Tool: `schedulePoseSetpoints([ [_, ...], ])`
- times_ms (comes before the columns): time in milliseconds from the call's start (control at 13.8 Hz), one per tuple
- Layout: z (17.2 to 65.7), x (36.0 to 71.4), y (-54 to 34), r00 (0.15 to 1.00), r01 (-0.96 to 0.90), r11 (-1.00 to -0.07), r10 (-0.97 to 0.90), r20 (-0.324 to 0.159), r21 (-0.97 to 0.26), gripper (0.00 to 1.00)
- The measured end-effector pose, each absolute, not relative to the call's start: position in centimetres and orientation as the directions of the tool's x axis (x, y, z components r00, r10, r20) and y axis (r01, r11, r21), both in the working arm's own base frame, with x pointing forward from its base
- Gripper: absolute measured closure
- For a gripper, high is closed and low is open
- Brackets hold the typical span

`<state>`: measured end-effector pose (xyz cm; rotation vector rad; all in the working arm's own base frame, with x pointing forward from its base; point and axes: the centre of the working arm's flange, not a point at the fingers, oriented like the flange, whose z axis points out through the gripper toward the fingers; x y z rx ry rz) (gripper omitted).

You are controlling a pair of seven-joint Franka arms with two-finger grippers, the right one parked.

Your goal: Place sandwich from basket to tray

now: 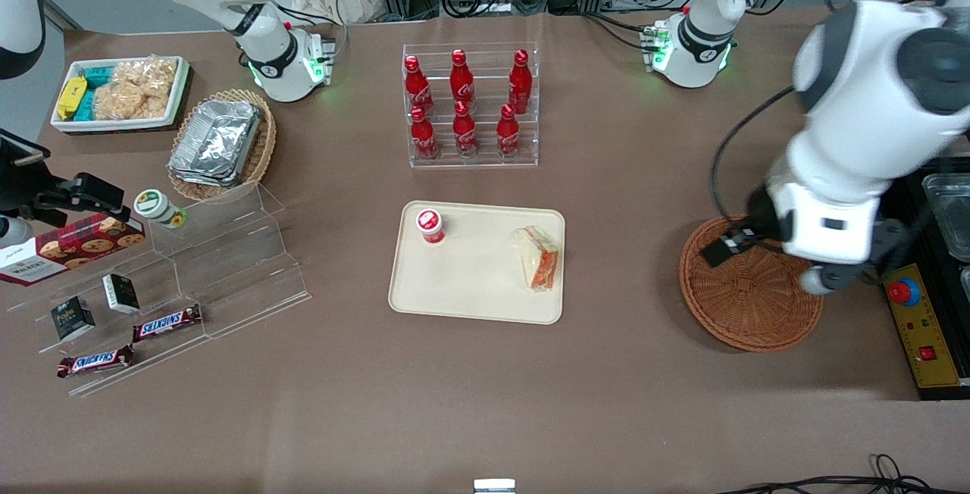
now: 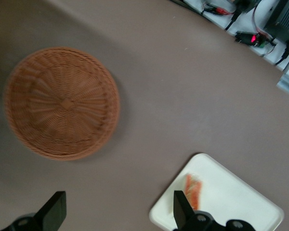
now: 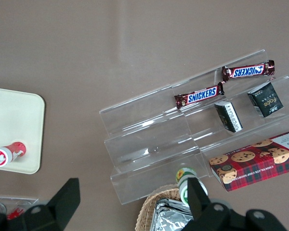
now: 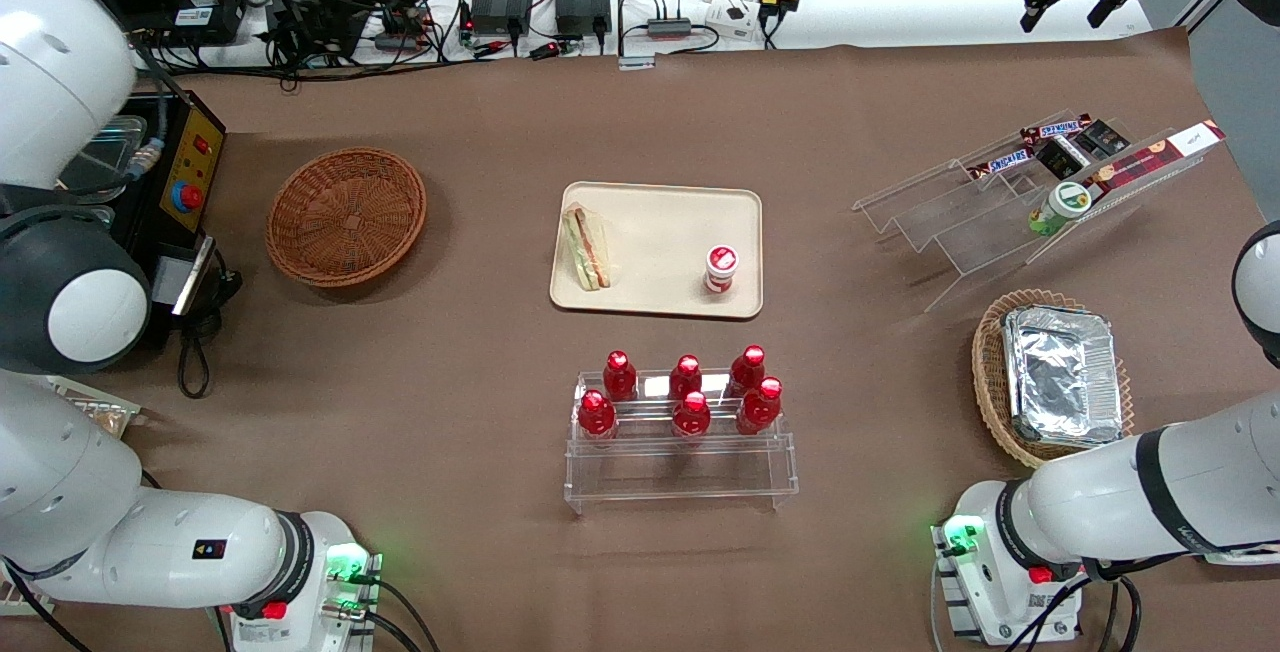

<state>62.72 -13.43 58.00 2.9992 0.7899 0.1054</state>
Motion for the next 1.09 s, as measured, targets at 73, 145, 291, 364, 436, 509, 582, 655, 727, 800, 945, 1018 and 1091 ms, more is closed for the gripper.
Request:
schedulePoseSetpoints([
  [73,58.7,62.4,-11.4,0.89,0.452,-0.891,0.453,0.045,0.043,0.0],
  [145,59.3,62.0,-9.8,0.91,0.411,-0.911,0.412,0.038,0.035,0.0],
  [291,60.2,61.1,-7.6,0.946,0.322,-0.947,0.322,0.033,0.02,0.0],
  [364,60.2,60.5,-6.4,0.96,0.277,-0.961,0.277,0.029,0.011,0.0],
  [436,60.1,59.9,-5.1,0.971,0.24,-0.971,0.24,0.023,0.004,0.0],
  [509,60.2,59.1,-3.7,0.978,0.21,-0.978,0.21,0.018,0.0,0.0],
  [582,60.5,58.2,-2.4,0.982,0.186,-0.983,0.186,0.018,-0.002,0.0],
  [655,61.0,57.1,-1.0,0.986,0.163,-0.987,0.163,0.022,-0.001,0.0],
  [727,61.6,56.0,0.2,0.989,0.143,-0.99,0.143,0.033,0.003,0.0],
  [800,62.1,54.9,1.3,0.99,0.13,-0.991,0.131,0.052,0.009,0.0],
  [945,62.1,52.6,2.9,0.989,0.116,-0.993,0.118,0.087,0.022,0.0],
  [1018,61.7,51.6,3.5,0.989,0.112,-0.993,0.114,0.096,0.028,0.0],
  [1091,61.3,50.8,3.8,0.989,0.112,-0.993,0.114,0.096,0.032,0.0],
])
